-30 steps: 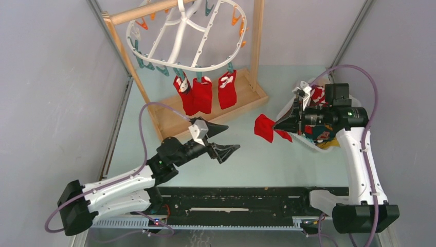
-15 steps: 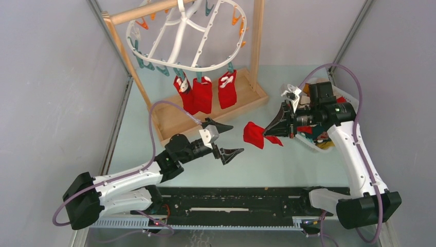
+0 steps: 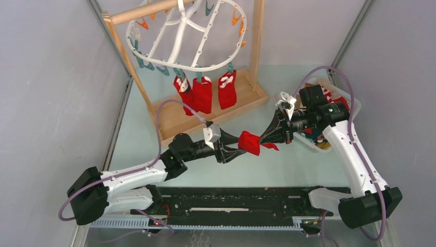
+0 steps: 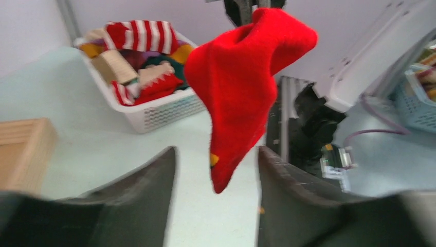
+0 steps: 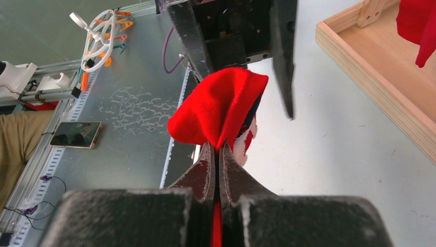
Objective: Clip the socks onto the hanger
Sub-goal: Pick up the sock from the bin.
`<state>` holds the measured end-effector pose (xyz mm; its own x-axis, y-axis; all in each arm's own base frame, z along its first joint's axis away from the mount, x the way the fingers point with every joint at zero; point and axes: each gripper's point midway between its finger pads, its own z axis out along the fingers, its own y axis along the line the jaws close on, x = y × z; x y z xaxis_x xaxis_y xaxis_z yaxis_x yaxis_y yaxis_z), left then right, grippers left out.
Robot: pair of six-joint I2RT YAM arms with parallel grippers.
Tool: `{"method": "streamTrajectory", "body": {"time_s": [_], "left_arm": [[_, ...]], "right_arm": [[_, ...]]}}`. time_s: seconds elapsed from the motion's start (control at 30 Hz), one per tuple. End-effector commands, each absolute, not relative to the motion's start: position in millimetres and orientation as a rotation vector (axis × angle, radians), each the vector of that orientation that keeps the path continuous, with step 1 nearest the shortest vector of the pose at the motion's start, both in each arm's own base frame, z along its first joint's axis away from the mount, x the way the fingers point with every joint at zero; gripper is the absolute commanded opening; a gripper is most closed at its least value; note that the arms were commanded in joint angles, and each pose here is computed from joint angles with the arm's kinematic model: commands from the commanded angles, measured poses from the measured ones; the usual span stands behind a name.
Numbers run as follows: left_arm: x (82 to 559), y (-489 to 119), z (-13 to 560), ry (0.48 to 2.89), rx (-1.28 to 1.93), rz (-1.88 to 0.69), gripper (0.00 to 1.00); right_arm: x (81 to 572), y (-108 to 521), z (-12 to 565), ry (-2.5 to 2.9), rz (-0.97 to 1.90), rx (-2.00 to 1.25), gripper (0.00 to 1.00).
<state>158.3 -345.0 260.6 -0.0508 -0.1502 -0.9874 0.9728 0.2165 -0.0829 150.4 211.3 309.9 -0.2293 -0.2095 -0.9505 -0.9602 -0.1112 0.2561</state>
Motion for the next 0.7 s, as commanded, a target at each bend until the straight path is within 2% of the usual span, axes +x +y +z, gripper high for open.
{"method": "streamTrajectory", "body": {"time_s": [0.0, 0.1, 0.17, 0.27, 0.33, 0.4, 0.47, 0.67], "left_arm": [[139, -355, 302, 1.14, 0.919, -1.321, 0.4], [134, -354, 306, 1.137, 0.911, -1.36, 0.09], [132, -351, 311, 1.132, 0.894, -1.375, 0.01], [132, -347, 320, 1.178, 0.834, -1.431, 0.0], [138, -344, 327, 1.261, 0.738, -1.502, 0.0], [141, -344, 332, 1.376, 0.65, -1.588, 0.0], [143, -346, 330, 1.528, 0.576, -1.657, 0.0], [140, -348, 334, 1.873, 0.296, -1.897, 0.0]], "right_arm": [[151, 215, 313, 1.433, 1.392, -1.355, 0.0], [159, 214, 307, 1.477, 1.348, -1.353, 0.0], [167, 213, 302, 1.511, 1.31, -1.349, 0.0], [192, 212, 294, 1.635, 1.215, -1.277, 0.03], [220, 205, 287, 1.759, 1.091, -1.169, 0.18], [245, 192, 282, 1.838, 0.952, -1.074, 0.42], [258, 181, 285, 1.848, 0.873, -1.018, 0.52], [248, 171, 302, 1.674, 0.907, -1.115, 0.63]]}}
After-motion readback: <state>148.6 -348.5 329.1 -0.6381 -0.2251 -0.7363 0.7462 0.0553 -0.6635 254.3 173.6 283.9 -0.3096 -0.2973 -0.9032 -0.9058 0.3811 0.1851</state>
